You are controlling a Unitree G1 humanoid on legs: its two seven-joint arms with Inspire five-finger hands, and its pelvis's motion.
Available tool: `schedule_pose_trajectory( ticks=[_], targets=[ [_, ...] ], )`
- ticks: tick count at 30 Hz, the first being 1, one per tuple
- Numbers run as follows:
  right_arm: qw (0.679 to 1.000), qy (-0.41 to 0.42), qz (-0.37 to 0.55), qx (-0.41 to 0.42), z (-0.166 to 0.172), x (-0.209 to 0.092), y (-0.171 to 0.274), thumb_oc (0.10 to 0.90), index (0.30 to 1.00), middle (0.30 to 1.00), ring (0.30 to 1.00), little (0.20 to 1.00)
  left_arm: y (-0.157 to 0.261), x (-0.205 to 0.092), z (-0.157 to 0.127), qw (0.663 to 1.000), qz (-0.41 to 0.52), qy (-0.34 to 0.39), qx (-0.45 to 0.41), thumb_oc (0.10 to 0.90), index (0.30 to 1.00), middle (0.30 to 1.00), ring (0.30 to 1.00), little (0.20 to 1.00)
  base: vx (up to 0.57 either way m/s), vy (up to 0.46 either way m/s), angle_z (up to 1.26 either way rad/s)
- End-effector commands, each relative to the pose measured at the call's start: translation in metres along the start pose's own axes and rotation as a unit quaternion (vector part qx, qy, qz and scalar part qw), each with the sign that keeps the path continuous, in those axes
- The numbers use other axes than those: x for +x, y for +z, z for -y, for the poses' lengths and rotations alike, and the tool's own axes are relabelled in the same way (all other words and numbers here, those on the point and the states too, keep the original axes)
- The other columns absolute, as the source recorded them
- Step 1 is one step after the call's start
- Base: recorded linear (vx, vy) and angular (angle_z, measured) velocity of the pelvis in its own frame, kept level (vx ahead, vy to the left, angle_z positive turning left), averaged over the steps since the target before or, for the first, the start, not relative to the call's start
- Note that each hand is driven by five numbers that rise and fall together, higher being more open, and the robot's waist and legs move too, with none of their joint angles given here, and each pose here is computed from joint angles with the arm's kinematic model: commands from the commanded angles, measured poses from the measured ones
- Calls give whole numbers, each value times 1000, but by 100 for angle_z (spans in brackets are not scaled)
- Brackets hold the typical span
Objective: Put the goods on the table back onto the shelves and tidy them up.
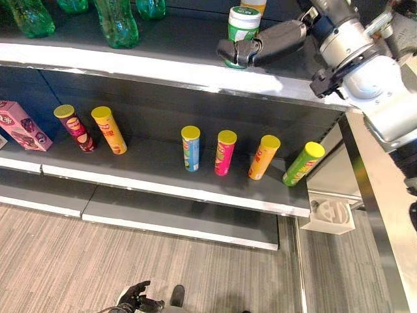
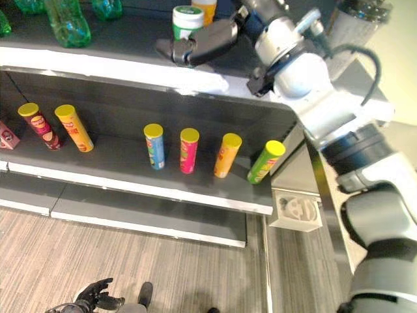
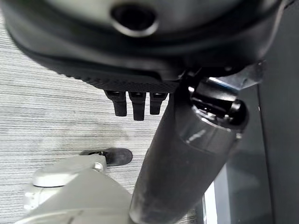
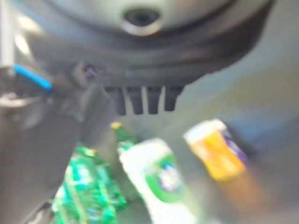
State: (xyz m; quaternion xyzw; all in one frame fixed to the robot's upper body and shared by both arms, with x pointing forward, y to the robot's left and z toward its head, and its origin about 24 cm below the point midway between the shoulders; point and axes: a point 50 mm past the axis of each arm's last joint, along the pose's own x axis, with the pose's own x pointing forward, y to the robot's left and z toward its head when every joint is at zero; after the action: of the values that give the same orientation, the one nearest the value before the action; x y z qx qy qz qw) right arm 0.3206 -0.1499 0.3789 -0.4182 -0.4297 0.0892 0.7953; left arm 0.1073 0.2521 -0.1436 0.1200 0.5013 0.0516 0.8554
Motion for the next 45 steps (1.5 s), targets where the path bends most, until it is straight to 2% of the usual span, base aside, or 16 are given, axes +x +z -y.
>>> schedule_pose_trajectory(
  ticks=[1, 3, 5, 13, 18, 21, 23, 26, 31, 35, 45],
  targets=[
    [975, -187, 121, -7, 90, 8, 53, 800, 900, 900, 900, 900, 11, 4, -14, 999, 16, 12, 51, 800, 900, 900, 900, 900, 13, 64, -13],
    [972, -195, 129, -4, 96, 3, 56, 800, 900, 900, 900, 900, 12, 4, -15, 998, 15, 13, 53, 800, 900, 900, 900, 900, 10, 63, -17],
    [964, -219, 151, -20, 117, -18, 65, 800, 900, 900, 900, 900, 11, 4, -18, 998, 14, 13, 66, 800, 900, 900, 900, 900, 6, 151, -24],
    [959, -246, 121, -74, 136, -57, 56, 800, 900, 900, 900, 900, 27, 4, -27, 997, 48, 23, 63, 800, 900, 900, 900, 900, -46, 102, -52],
    [952, -270, 108, -98, 136, -85, 50, 800, 900, 900, 900, 900, 33, 0, -45, 995, 63, 41, 60, 800, 900, 900, 900, 900, -137, 28, -93],
    [950, -284, 65, -110, 139, -107, 35, 800, 900, 900, 900, 900, 32, -3, -58, 995, 60, 58, 61, 800, 900, 900, 900, 900, -133, 3, -176],
    [950, -284, -13, -127, 141, -128, 10, 800, 900, 900, 900, 900, 31, -5, -63, 994, 62, 56, 67, 800, 900, 900, 900, 900, -37, -77, -83],
    [951, -278, -73, -116, 135, -146, -12, 800, 900, 900, 900, 900, 34, -4, -63, 995, 65, 57, 59, 800, 900, 900, 900, 900, 39, -155, -39],
    [953, -269, -115, -80, 125, -164, -30, 800, 900, 900, 900, 900, 35, -3, -49, 995, 72, 33, 64, 800, 900, 900, 900, 900, 39, -100, -25],
    [956, -244, -153, -47, 106, -174, -47, 800, 900, 900, 900, 900, 36, -2, -40, 995, 72, 21, 68, 800, 900, 900, 900, 900, 28, -96, 11],
    [950, -204, -235, -28, 79, -190, -79, 800, 900, 900, 900, 900, 24, -2, -32, 996, 51, 7, 79, 800, 900, 900, 900, 900, 14, -80, 8]
  ],
)
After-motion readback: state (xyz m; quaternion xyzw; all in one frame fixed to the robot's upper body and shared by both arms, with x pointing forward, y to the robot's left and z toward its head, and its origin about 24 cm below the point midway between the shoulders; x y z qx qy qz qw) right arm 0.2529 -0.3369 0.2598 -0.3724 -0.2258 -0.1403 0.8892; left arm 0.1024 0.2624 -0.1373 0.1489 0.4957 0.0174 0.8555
